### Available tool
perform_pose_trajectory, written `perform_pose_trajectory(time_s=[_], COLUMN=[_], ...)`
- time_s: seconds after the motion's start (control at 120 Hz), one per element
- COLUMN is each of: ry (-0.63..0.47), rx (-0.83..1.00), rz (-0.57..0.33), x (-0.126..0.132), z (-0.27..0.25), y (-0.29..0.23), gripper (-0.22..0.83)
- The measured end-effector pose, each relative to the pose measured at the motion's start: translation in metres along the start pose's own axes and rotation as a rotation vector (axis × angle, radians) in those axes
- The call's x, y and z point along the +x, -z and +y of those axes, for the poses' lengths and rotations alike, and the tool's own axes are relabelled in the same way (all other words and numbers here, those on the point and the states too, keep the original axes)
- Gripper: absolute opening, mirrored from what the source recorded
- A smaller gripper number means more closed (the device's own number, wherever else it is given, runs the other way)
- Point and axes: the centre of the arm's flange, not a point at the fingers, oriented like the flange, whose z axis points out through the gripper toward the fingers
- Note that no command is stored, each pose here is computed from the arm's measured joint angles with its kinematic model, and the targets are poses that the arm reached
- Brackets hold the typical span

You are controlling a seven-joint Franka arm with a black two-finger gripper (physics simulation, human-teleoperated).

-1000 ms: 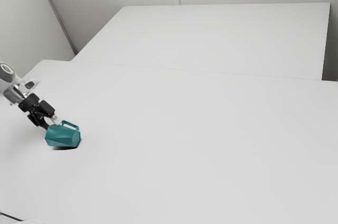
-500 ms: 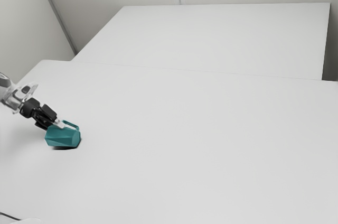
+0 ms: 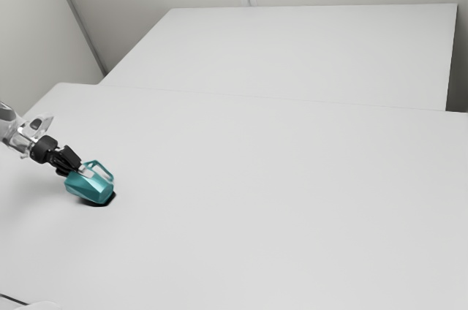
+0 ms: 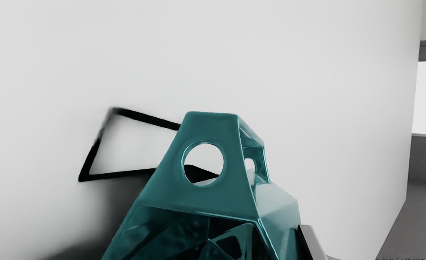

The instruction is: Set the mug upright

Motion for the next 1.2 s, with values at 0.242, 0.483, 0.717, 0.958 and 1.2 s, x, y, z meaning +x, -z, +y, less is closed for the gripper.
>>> perform_pose_trajectory(time_s=[0.242,0.483,0.717,0.958,1.2], ry=[-0.017,-0.074,-0.174,-0.245,-0.326], rx=[-0.005,0.028,0.122,0.318,0.603], rz=[-0.002,-0.017,-0.117,-0.211,-0.252], x=[0.002,0.013,0.047,0.073,0.096], z=[0.010,0.059,0.142,0.197,0.247], y=[-0.002,0.001,-0.039,-0.106,-0.180], gripper=[-0.14,-0.16,-0.17,-0.17,-0.17])
